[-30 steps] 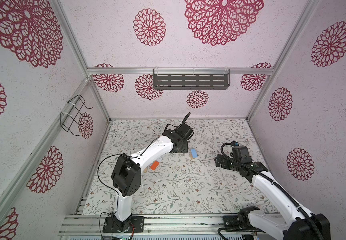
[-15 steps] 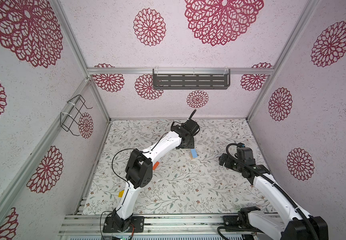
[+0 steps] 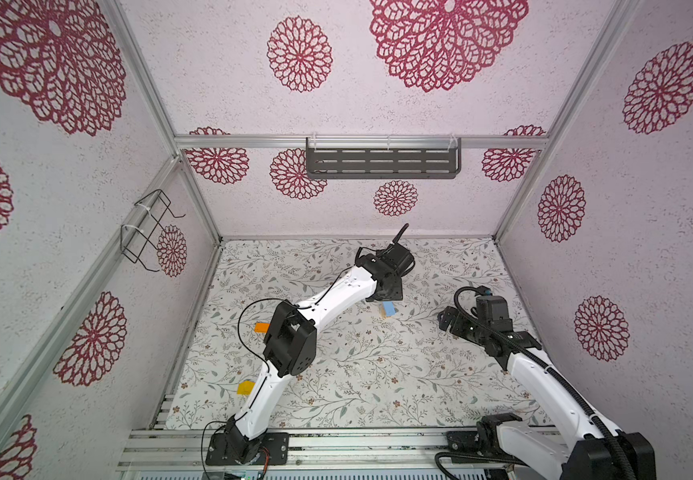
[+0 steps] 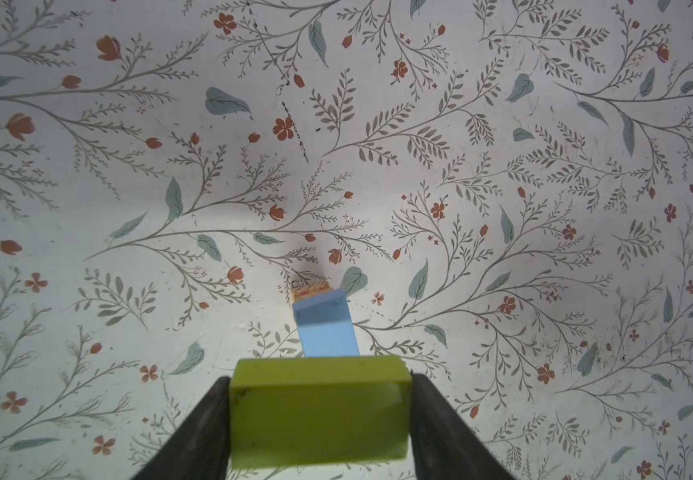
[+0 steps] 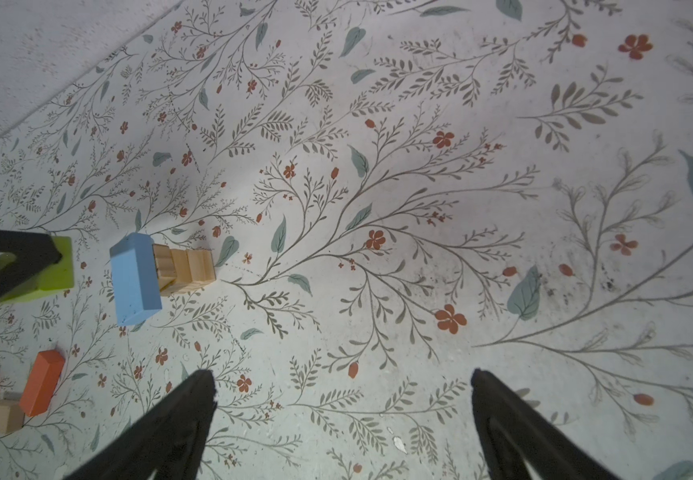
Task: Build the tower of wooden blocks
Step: 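Lower the lime green block onto the top of the light blue block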
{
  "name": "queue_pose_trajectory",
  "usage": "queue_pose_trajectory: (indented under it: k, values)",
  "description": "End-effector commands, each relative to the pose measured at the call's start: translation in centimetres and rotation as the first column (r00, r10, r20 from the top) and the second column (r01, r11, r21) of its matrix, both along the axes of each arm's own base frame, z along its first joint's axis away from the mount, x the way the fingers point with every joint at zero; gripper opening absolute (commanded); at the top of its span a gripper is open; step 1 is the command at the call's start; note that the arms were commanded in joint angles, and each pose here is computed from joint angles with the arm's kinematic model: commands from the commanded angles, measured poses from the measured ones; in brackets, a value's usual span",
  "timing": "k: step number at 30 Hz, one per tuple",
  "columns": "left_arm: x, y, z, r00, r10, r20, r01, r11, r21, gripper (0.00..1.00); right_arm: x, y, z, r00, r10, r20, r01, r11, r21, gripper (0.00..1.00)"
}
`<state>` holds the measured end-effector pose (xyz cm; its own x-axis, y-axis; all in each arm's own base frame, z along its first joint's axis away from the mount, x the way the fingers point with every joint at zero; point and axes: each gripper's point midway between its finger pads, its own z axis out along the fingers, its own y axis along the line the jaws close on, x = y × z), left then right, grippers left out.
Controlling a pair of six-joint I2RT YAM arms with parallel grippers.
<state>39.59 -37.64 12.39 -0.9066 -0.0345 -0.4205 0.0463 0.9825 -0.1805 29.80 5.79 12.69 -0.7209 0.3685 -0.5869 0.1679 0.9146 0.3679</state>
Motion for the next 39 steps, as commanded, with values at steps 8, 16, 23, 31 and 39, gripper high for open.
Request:
queue_pose_trajectory:
  k: [8, 16, 23, 31, 39]
  values:
    - [0.8, -1.0, -0.8, 0.999, 0.039, 0.014, -0.039, 0.999, -0.011, 0.63, 0.2, 0.0, 0.6, 1.000, -0.004, 0.029, 0.003, 1.000, 0.025, 0.99]
    - [0.9, -1.0, -1.4, 0.999, 0.043, 0.007, -0.043, 0.999, 0.005, 0.63, 0.2, 0.2, 0.3, 1.000, 0.003, 0.024, -0.004, 1.000, 0.031, 0.99]
    - [0.8, -1.0, -2.0, 0.999, 0.047, -0.005, -0.047, 0.999, 0.008, 0.63, 0.2, 0.1, 0.3, 1.000, 0.000, 0.028, -0.001, 0.999, 0.034, 0.99]
    - [0.7, -1.0, -2.4, 0.999, 0.048, -0.015, -0.048, 0.999, 0.014, 0.63, 0.2, -0.1, 0.4, 0.999, -0.005, 0.032, 0.003, 0.999, 0.039, 0.99]
    - [0.7, -1.4, -2.6, 0.999, 0.045, -0.023, -0.045, 0.999, 0.003, 0.63, 0.1, 0.0, 0.3, 1.000, -0.002, 0.031, 0.000, 0.999, 0.048, 0.99]
